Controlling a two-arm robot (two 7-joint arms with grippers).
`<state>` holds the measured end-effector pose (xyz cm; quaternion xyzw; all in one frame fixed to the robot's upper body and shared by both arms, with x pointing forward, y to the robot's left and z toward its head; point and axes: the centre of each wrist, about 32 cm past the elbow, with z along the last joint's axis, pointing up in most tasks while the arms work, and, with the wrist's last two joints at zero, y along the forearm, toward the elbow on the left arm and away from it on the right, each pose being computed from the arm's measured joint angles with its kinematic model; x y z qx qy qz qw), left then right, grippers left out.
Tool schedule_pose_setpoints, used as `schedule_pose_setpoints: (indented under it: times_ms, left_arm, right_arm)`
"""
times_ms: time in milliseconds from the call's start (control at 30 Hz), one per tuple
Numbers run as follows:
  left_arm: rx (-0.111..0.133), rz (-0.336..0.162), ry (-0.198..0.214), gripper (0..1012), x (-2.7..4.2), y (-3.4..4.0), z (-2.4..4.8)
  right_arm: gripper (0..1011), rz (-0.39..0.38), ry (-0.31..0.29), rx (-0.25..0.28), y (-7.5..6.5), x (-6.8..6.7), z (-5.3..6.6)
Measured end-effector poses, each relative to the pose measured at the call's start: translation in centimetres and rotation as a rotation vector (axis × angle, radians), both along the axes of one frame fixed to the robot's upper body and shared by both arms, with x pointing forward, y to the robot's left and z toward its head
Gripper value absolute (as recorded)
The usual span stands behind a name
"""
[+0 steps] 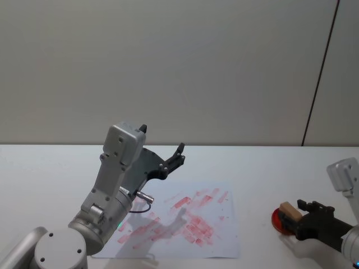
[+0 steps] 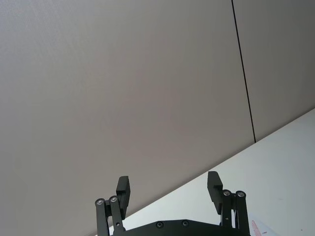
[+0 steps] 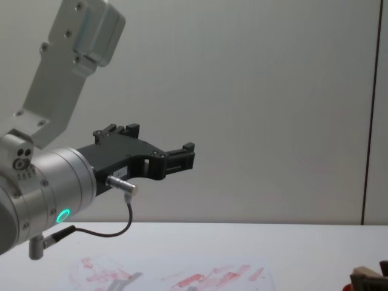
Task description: Use the one hand to pick up the stamp and affix it onto the A4 paper.
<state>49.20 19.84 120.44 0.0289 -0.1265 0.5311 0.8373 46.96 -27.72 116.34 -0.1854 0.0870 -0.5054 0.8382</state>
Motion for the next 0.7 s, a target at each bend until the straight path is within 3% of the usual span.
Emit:
schedule_pose_setpoints:
  times_ms: [400, 700]
  left_arm:
    - [0.000, 0.000, 0.000, 1003, 0.00, 0.00, 0.00]
    - [0.000, 0.000, 0.000, 1003, 0.00, 0.00, 0.00]
  right_arm:
    - [950, 0.000, 0.004, -0.002, 0.00, 0.02, -0.11]
    - [1001, 0.000, 0.006, -0.003, -0.01, 0.02, -0.15]
